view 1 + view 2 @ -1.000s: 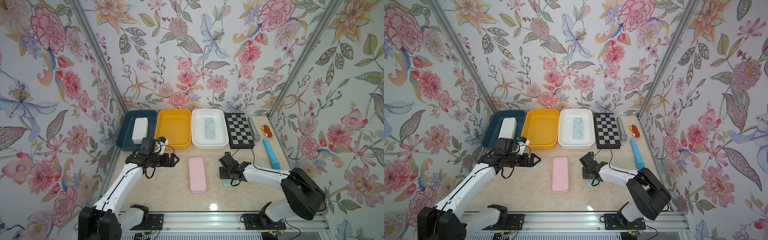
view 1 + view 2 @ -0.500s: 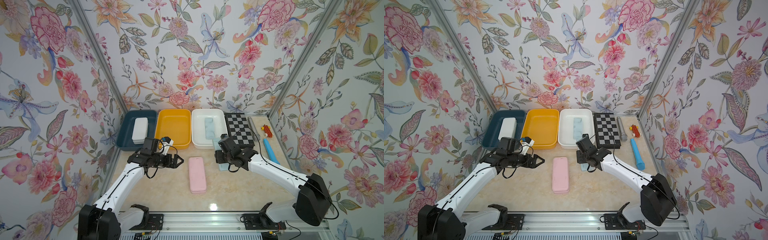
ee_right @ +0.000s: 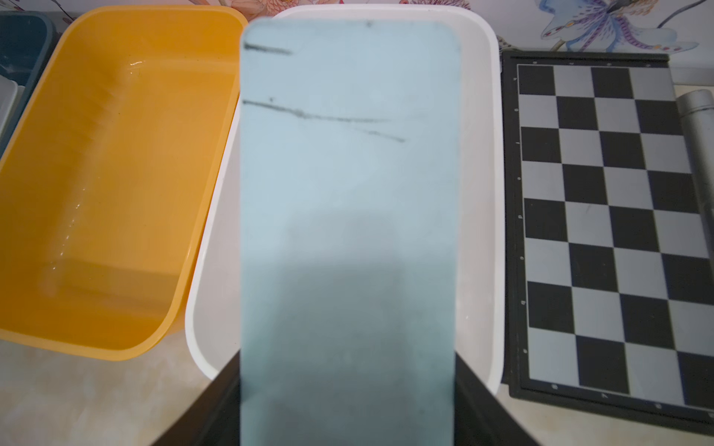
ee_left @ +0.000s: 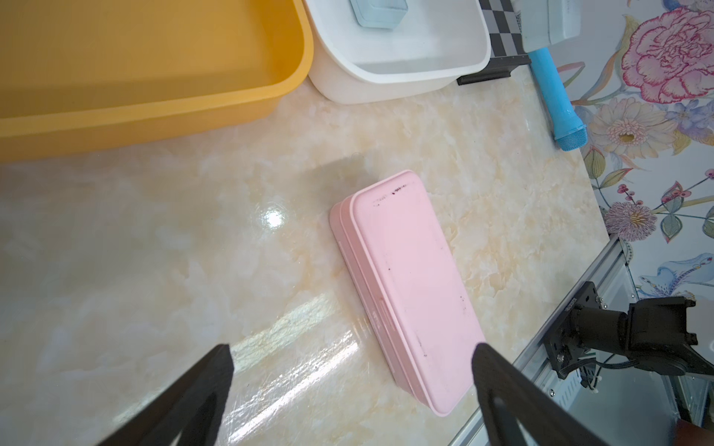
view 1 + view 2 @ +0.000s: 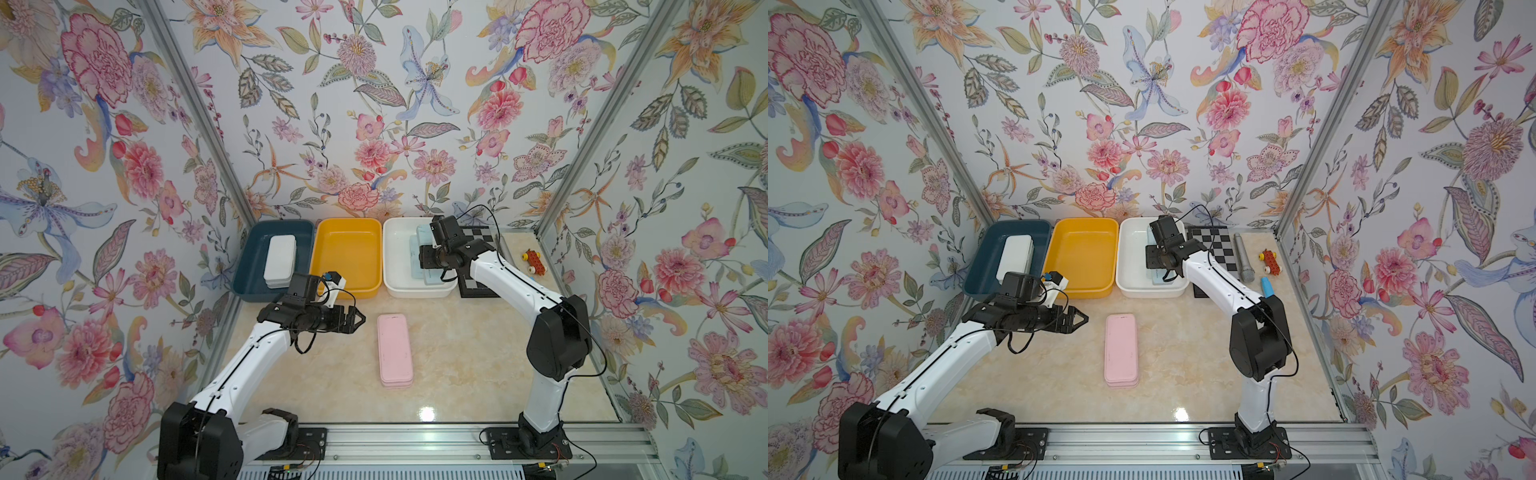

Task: Place the pencil cases by color into the storage box
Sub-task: Place the pencil case at the storage box.

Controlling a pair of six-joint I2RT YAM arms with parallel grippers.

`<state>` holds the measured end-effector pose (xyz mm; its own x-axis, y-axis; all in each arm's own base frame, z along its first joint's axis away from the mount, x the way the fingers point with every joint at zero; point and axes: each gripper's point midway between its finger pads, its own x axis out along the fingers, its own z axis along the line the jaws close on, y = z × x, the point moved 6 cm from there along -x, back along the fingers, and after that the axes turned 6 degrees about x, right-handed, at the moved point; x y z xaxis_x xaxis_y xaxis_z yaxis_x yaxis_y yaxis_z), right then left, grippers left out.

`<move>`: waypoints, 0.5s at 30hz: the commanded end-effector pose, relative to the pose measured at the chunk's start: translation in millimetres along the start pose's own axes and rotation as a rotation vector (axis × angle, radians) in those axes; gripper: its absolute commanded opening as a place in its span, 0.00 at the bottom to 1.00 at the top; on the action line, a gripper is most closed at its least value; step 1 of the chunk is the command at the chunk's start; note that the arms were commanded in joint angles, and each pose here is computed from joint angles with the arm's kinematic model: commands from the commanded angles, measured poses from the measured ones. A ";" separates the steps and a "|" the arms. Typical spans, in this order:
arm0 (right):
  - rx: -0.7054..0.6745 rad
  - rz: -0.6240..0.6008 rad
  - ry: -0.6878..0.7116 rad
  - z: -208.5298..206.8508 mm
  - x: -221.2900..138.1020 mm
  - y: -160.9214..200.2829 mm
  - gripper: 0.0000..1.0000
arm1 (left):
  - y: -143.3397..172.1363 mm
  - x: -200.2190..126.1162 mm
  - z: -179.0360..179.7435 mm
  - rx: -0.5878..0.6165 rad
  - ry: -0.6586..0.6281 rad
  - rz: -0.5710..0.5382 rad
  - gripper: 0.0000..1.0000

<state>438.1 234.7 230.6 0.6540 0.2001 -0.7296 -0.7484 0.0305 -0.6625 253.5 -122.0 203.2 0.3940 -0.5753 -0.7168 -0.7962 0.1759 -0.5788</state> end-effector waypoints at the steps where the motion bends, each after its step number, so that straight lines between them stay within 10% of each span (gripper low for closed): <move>1: -0.026 0.029 -0.016 6.9 28.7 -11.5 0.35 | -7.4 -2.8 3.2 0.003 -0.066 -0.020 0.98; 15: -0.011 0.020 0.063 9.0 114.3 -33.7 0.33 | 0.5 7.7 14.4 0.004 -0.118 0.025 0.98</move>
<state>531.5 272.8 159.7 0.6172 0.1725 -0.7677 -0.7801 0.0068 -0.6256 260.3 -113.0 195.3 0.4319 -0.4863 -0.7596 -0.8056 0.1708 -0.5673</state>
